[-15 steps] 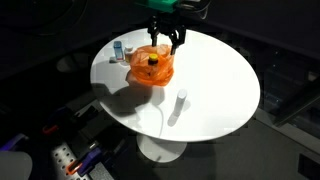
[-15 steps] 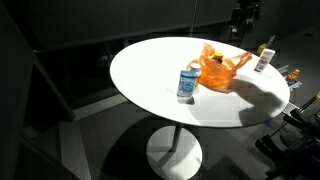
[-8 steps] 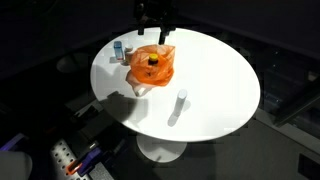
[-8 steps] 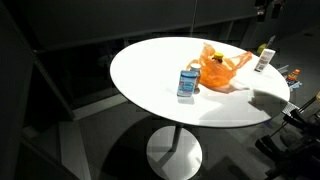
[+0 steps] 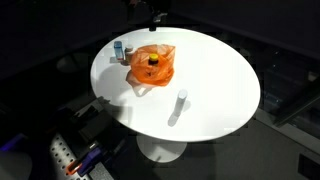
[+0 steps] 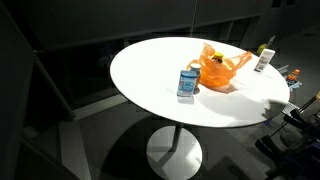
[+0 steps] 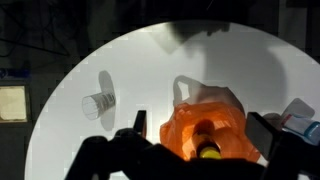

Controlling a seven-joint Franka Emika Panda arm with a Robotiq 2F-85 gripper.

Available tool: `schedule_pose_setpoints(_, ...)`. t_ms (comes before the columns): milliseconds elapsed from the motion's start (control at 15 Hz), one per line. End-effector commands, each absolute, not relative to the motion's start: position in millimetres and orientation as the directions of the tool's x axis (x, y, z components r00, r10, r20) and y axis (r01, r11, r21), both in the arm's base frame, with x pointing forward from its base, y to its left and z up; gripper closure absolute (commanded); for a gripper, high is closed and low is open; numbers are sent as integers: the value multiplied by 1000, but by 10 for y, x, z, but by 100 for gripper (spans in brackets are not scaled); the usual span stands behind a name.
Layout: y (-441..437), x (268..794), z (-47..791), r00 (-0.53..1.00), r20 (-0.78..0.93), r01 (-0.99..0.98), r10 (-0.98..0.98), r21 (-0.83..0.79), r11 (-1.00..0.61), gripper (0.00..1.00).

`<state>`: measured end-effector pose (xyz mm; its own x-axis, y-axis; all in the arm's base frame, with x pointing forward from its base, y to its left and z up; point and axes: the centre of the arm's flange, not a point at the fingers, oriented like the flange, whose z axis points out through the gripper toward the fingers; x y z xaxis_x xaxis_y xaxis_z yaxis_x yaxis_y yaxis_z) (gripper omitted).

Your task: Put the black and yellow container in the orange plastic bag

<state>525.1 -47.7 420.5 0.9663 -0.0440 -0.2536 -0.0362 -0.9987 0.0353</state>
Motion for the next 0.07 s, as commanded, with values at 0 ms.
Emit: schedule_pose_setpoints(0,-477,5254,4188,966,-257,-36,-44,35,-999,0)
